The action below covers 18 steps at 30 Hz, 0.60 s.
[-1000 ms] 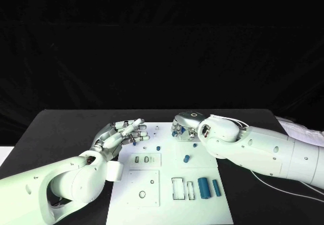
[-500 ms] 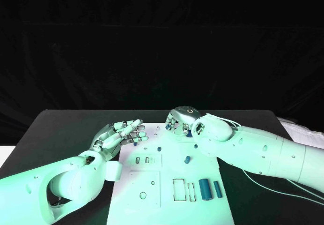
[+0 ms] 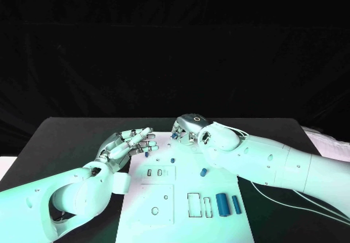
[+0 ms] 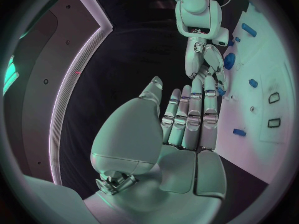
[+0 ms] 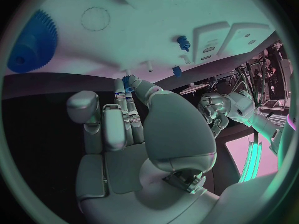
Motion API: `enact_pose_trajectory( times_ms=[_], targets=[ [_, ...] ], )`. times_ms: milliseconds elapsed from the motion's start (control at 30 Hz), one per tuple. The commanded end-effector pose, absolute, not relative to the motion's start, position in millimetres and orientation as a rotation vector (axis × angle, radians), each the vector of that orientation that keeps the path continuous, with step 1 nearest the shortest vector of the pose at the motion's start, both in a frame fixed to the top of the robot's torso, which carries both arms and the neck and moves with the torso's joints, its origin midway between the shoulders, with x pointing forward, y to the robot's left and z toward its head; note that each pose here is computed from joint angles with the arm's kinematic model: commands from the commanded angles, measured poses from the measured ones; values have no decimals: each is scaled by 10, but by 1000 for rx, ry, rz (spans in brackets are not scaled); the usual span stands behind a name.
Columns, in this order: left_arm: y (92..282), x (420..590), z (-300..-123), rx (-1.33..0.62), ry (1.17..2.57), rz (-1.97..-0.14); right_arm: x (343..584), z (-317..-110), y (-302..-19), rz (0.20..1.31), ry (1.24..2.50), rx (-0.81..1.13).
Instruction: Assemble the parts on the task board
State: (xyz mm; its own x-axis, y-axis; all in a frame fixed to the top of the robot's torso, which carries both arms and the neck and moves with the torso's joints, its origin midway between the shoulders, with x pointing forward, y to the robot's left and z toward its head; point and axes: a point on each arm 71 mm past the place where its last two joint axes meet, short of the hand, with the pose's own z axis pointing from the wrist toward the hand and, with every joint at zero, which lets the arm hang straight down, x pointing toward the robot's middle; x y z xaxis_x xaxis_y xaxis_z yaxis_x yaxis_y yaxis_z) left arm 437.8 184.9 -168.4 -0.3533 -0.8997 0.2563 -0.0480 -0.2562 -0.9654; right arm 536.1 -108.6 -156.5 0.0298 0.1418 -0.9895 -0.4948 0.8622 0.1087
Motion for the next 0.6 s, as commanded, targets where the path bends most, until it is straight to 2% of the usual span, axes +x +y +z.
enact_pose_trajectory(
  times_ms=[33,600],
  targets=[
    [1836,4378,-1661,-1201,1340,-1707,5372,-1578,-1068,497,1475,-303],
    [1835,4382,-1642,-1198,1342,-1709,5417,-1641,-990,467,1516,-322]
  ],
)
